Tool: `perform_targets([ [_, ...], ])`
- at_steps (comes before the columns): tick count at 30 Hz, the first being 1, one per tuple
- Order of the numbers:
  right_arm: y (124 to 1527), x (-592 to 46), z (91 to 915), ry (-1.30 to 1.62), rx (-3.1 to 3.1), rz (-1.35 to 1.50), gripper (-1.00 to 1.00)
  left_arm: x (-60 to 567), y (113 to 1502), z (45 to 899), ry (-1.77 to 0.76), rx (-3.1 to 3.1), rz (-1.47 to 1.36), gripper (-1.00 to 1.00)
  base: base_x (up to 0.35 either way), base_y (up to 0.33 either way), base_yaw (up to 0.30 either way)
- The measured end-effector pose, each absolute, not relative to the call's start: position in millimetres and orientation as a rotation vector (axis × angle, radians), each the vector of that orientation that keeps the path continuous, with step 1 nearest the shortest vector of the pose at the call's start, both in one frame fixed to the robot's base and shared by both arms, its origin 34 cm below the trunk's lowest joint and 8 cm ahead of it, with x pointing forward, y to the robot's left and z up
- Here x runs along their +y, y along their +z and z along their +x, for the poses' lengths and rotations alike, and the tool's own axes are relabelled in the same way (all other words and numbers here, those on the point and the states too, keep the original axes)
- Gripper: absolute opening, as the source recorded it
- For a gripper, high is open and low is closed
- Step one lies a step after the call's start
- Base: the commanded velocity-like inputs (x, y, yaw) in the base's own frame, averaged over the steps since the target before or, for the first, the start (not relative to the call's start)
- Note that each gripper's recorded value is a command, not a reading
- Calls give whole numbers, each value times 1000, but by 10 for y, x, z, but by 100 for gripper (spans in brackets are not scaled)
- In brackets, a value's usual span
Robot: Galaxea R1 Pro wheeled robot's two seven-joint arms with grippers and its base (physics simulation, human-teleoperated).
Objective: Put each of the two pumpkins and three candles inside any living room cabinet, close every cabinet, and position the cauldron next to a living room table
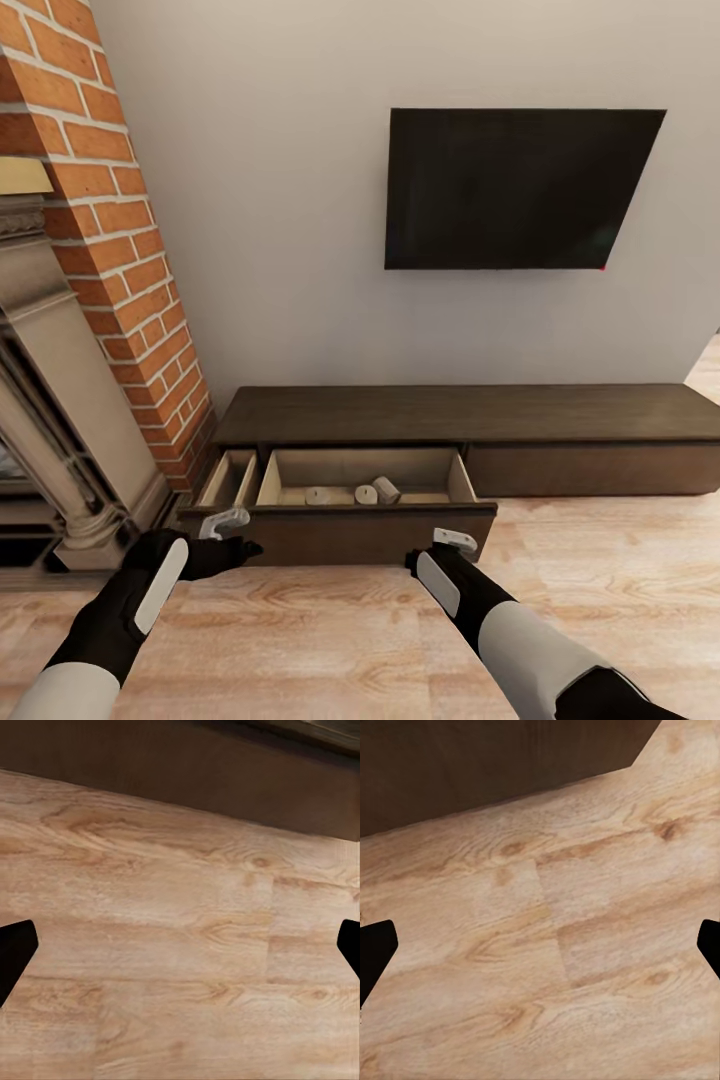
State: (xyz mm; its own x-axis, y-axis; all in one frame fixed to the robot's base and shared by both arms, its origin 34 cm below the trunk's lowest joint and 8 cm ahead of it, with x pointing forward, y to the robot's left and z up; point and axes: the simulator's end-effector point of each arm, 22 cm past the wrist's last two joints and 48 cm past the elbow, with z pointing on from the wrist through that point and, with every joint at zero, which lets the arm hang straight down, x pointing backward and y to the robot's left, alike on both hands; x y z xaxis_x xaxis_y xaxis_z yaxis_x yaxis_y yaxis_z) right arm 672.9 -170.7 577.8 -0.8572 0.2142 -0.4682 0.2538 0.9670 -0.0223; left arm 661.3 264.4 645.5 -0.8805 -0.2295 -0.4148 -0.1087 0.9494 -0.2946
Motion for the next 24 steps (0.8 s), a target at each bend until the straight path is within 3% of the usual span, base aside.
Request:
perform_targets([
  [24,5464,-1695,6970,-45,2451,343,100,2967,5547,6559,-214,2565,-341,100,0,0,0],
])
